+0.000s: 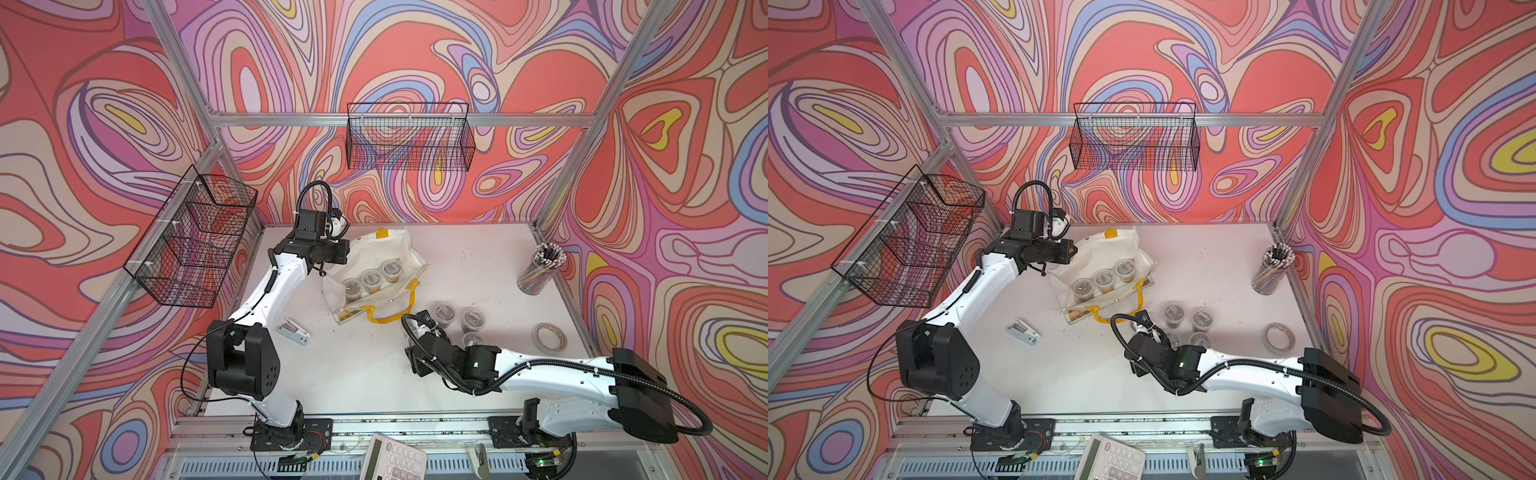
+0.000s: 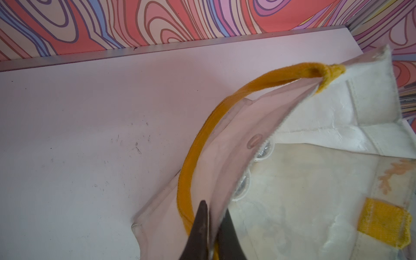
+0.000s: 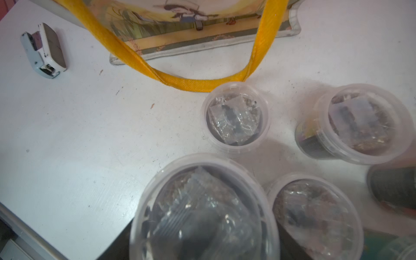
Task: Take out the seed jars from the canvas bag
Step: Place the seed jar at the center of the board.
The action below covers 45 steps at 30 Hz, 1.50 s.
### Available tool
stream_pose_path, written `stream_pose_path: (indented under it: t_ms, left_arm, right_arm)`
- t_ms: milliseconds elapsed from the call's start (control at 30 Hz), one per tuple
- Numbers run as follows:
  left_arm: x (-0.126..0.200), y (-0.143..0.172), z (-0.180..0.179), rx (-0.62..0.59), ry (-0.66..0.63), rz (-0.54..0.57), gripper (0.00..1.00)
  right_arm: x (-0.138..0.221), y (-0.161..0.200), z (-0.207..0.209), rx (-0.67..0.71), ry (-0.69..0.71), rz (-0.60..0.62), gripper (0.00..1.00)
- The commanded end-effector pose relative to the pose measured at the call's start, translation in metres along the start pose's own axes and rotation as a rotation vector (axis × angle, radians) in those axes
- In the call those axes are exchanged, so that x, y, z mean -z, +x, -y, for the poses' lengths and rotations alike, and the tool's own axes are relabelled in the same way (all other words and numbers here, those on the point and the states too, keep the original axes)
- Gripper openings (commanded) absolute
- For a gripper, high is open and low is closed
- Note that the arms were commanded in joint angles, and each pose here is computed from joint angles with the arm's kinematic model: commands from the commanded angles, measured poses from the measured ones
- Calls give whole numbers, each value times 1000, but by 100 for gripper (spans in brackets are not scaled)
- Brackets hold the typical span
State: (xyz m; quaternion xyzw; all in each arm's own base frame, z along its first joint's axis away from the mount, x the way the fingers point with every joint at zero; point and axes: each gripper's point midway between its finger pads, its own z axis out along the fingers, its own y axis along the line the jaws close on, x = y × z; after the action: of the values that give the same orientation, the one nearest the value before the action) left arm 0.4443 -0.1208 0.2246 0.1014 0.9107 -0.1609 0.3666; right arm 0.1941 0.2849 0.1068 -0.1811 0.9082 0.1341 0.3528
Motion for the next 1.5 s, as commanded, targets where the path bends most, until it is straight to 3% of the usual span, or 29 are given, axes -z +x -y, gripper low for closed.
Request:
stream_pose_path:
  t_ms: [0,733,833,1000,1133,1267,1467]
  left_arm:
    - [4,-2,1,1,-3,14,0]
    - [1,0,0,0,-4,3,0]
    - [1,1,0,0,-4,2,0]
    - [-1,1,0,2,-4,-5,0]
    - [-2,2,-1,2,-3,-11,0]
    - [-3,4,-1,5,-4,-21,0]
    - [-5,5,-3,1,-10,-37,0]
  right_arm:
    - [-8,2,-6,-36,-13,12,47]
    - [-48,31,-2,-26,29,-52,51]
    - [-47,31,-2,-29,26,-52,58]
    - [-38,20,-5,-39,8,-29,80]
    - [-25,1,-7,-40,2,11,91]
    - [-5,-24,-11,-52,-22,71,97]
    - [19,-73,-22,-62,-68,166,98]
